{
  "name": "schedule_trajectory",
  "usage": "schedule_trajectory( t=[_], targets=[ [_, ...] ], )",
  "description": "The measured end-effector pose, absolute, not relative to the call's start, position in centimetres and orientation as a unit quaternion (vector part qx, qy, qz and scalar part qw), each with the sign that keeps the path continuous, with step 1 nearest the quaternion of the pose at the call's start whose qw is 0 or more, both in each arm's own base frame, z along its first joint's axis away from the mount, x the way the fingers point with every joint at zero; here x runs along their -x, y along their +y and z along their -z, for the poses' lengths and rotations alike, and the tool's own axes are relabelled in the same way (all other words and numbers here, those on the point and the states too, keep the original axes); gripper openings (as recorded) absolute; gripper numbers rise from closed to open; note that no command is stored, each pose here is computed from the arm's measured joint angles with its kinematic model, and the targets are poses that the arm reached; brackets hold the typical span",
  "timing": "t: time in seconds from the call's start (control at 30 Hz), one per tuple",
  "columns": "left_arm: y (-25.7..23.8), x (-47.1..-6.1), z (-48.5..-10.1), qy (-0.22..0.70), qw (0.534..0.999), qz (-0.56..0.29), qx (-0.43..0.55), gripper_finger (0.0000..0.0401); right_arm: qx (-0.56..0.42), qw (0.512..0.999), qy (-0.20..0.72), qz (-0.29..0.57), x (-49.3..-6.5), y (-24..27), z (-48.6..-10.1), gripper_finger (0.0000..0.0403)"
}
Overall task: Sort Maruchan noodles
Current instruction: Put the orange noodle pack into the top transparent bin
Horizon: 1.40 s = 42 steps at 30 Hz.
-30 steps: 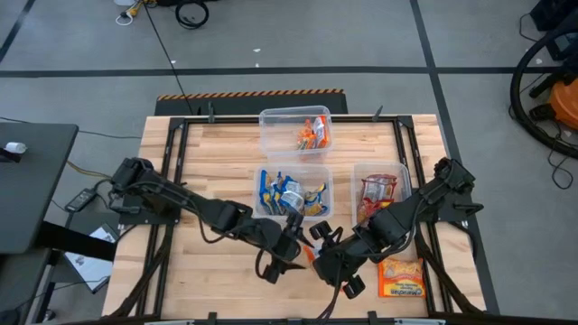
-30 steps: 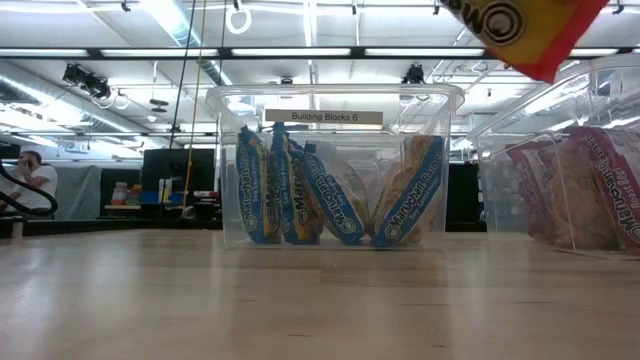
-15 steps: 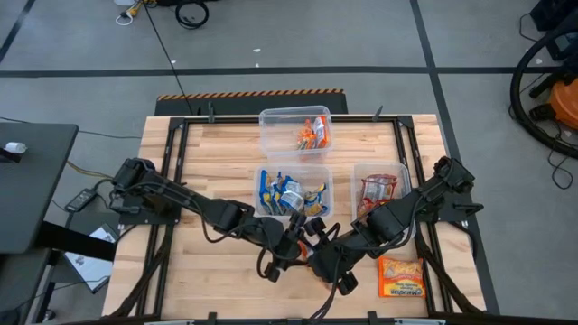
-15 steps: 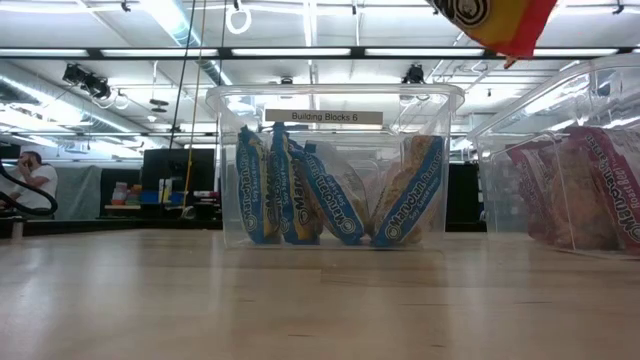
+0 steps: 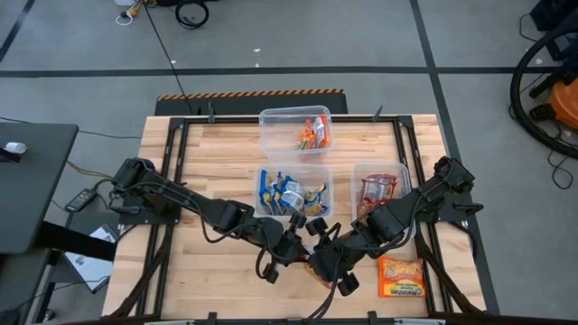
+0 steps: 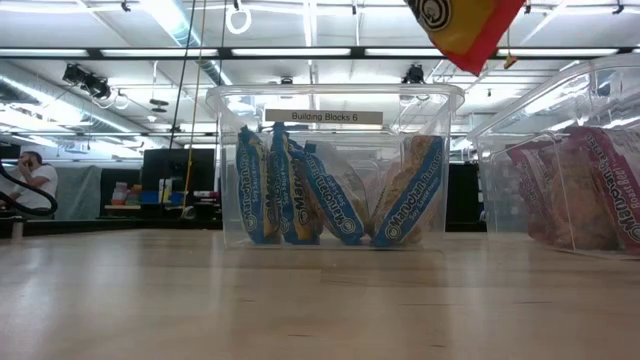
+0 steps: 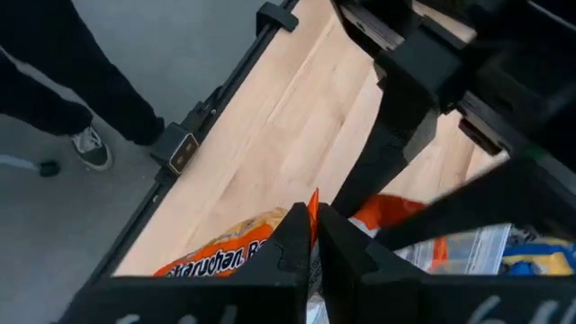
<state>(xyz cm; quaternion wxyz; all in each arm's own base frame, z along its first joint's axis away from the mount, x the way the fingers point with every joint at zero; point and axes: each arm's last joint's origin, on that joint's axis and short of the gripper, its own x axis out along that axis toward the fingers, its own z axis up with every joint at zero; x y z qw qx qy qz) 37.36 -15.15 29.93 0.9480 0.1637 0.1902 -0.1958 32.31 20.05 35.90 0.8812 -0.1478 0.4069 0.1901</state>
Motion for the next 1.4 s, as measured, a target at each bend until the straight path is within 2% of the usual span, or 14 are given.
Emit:
schedule_trajectory(
  t=[0.1,0.2,0.33,0.43,0.53,0.7,0.8,0.97,1.2,1.4],
  targets=[
    [-14.8,-37.5,-30.0,0.194,0.951,0.188,-0.147,0.0037,0.138,0.885,0.408,-0.174,-32.3,20.0,-35.9,0.0040],
    [-14.1,-37.6,-30.1,0.200,0.957,0.174,-0.118,0.0014,0.143,0.885,0.407,-0.176,-32.3,20.1,-35.9,0.0080],
    [-13.0,-37.4,-31.0,0.200,0.962,0.157,-0.096,0.0009,0.145,0.885,0.402,-0.182,-31.8,20.3,-36.3,0.0139],
    [-12.3,-36.7,-31.7,0.208,0.959,0.154,-0.112,0.0013,0.142,0.891,0.388,-0.187,-30.7,20.0,-38.3,0.0175],
    [-11.0,-35.4,-32.8,0.225,0.947,0.150,-0.172,0.0014,0.125,0.913,0.354,-0.159,-29.0,19.2,-42.0,0.0196],
    [-5.5,-32.5,-35.8,0.241,0.924,0.117,-0.272,0.0013,0.117,0.940,0.307,-0.094,-25.8,17.1,-46.4,0.0199],
    [-1.3,-31.1,-36.5,0.273,0.883,0.100,-0.368,0.0013,0.124,0.947,0.290,-0.060,-24.6,16.0,-47.4,0.0197],
    [6.5,-29.6,-37.1,0.298,0.850,0.049,-0.432,0.0012,0.148,0.949,0.279,-0.001,-24.2,14.4,-48.0,0.0197],
    [16.0,-28.3,-35.0,0.332,0.815,0.038,-0.473,0.0012,0.142,0.945,0.287,0.063,-25.8,11.2,-48.0,0.0195],
    [20.6,-29.0,-31.0,0.355,0.800,0.081,-0.477,0.0012,0.114,0.941,0.294,0.123,-27.0,8.0,-48.0,0.0194]
  ],
)
